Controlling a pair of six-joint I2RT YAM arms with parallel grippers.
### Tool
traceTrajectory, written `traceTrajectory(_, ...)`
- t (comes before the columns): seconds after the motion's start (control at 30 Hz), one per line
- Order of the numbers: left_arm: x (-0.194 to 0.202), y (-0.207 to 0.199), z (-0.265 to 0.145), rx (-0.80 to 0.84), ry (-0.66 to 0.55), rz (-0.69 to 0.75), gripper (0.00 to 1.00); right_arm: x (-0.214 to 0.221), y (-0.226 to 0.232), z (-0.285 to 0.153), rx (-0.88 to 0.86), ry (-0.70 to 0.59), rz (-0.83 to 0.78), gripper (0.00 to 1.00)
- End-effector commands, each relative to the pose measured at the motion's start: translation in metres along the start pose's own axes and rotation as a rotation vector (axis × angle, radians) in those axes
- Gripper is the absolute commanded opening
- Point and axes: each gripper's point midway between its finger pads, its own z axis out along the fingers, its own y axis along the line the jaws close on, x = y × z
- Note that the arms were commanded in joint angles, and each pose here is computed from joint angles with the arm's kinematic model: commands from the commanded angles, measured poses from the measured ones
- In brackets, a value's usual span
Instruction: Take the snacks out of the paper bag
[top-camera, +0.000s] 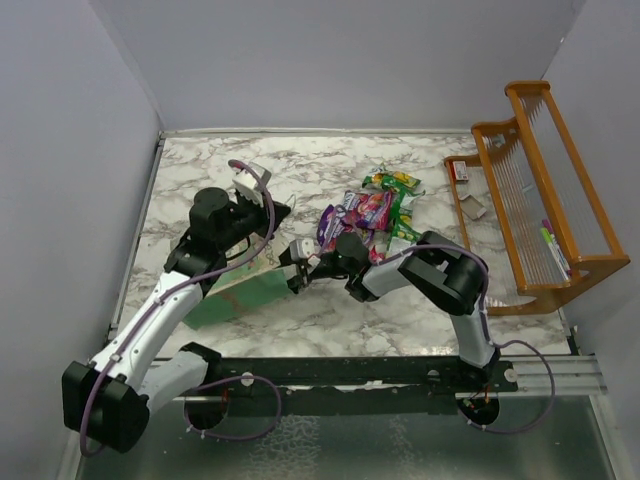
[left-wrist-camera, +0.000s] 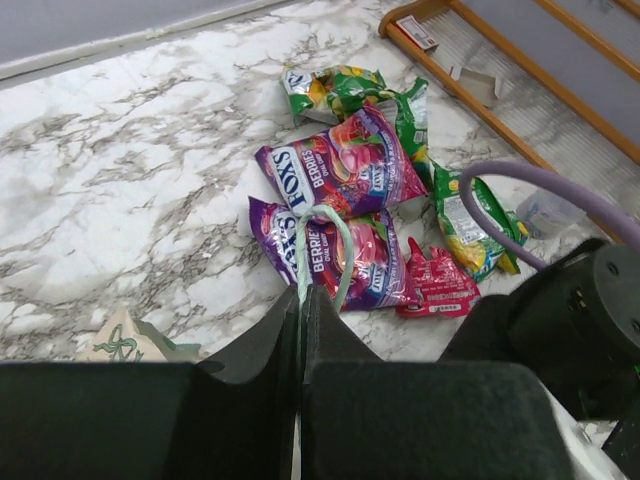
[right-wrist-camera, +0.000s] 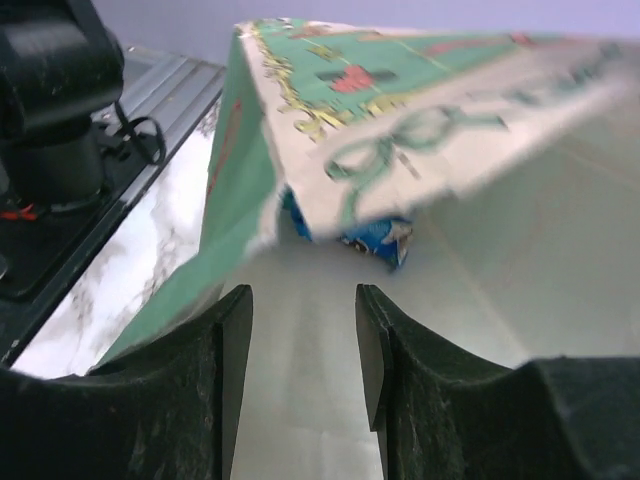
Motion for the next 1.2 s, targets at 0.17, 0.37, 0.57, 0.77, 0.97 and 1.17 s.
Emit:
traceTrajectory(0.17,-0.045,-0.038,0.044,0.259,-0.065,0.014,0.00,-0.014,-0.019,0.015,0.300,-0.052,-0.051,0.47)
traceTrajectory(0.37,-0.019,-0.028,0.016,0.166,-0.001,0.090,0.00,-0.009,-0.036,0.006,0.428,0.006,-0.042,0.48)
traceTrajectory(0.57,0.026,0.000,-0.043,-0.067,0.070,0.099,0.00,0.004,-0.040,-0.012,0.483,0.123,-0.088,0.53)
traceTrajectory(0.77,0.044,0.029,-0.073,-0.281,0.000,0.020,0.00,0.008,-0.043,-0.025,0.481,0.192,-0.225,0.58)
traceTrajectory(0.97,0.048,0.041,-0.071,-0.337,-0.009,0.016,0.00,0.017,-0.020,-0.021,0.313,0.244,-0.293,0.57)
traceTrajectory(1.17,0.072,0.093,-0.094,-0.693,0.070,-0.094,0.00,0.013,-0.011,-0.011,0.173,0.237,-0.462,0.57)
